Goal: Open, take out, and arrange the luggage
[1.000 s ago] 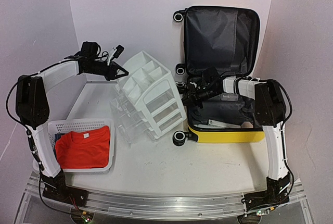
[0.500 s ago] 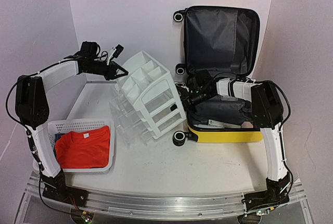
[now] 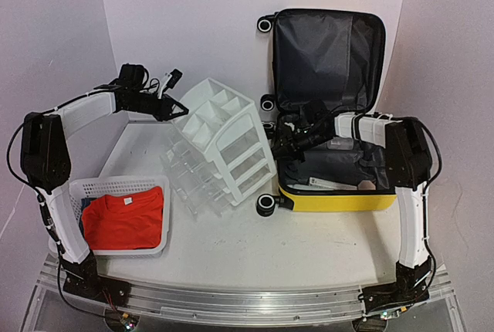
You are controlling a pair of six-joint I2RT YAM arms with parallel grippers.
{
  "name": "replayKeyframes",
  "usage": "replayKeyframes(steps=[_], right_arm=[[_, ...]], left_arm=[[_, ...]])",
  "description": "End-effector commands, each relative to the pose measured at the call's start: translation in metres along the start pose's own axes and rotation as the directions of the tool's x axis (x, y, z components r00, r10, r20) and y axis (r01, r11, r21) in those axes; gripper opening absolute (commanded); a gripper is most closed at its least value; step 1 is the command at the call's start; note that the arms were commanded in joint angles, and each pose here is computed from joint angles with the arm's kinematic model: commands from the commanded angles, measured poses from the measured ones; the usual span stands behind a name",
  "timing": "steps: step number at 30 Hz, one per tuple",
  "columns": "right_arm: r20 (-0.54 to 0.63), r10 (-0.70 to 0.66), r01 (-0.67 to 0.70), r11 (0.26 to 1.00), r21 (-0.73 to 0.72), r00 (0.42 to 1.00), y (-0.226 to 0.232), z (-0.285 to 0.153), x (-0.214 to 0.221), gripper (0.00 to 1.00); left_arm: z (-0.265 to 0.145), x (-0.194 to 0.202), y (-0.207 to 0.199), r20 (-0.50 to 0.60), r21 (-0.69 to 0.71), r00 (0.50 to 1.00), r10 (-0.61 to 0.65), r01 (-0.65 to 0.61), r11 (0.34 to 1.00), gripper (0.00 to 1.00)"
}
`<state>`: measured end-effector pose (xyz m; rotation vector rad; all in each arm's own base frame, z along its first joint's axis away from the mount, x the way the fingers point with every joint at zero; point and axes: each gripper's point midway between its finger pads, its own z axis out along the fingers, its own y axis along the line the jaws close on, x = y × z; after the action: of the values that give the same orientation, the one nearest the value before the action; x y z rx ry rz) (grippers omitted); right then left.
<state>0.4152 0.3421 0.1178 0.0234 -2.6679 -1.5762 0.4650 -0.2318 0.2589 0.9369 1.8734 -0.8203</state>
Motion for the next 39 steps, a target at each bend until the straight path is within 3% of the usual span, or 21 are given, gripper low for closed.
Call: replayKeyframes(steps=[1, 5, 9, 15, 21, 34, 39], right_arm=[[0.228, -0.089, 0.082, 0.996, 0.037, 0.97, 0.033, -0.078, -0.03, 0.19], [0.322, -0.088, 0.058, 0.993, 0.101, 0.943, 0.021, -0.116, -0.035, 0.29], [0.33, -0.107, 0.06, 0.987, 0.151, 0.938, 0.014, -0.129, -0.025, 0.35], [0.301, -0.11, 0.05, 0.979, 0.198, 0.947, -0.003, -0.129, -0.003, 0.37], [0.287, -0.115, 0.043, 0.968, 0.246, 0.951, -0.02, -0.131, 0.021, 0.38], [0.28, -0.146, 0.065, 0.958, 0.279, 0.949, -0.021, -0.14, 0.044, 0.38], [0.28, -0.162, 0.07, 0.948, 0.309, 0.946, -0.024, -0.145, 0.052, 0.39]], left_arm=[[-0.041, -0.071, -0.014, 0.152, -0.083, 0.988, -0.035, 0.048, 0.995, 0.0], [-0.047, -0.066, 0.002, 0.138, -0.185, 0.982, -0.127, 0.152, 0.971, 0.0], [-0.055, -0.054, 0.022, 0.121, -0.318, 0.968, -0.22, 0.248, 0.915, 0.0], [-0.065, -0.055, 0.034, 0.173, -0.386, 0.933, -0.315, 0.358, 0.85, 0.0], [-0.072, -0.059, 0.05, 0.267, -0.453, 0.863, -0.429, 0.505, 0.734, 0.0], [-0.04, -0.053, 0.043, 0.301, -0.658, 0.844, -0.444, 0.52, 0.544, 0.0], [-0.036, -0.048, 0.034, 0.355, -0.726, 0.831, -0.427, 0.533, 0.434, 0.0]])
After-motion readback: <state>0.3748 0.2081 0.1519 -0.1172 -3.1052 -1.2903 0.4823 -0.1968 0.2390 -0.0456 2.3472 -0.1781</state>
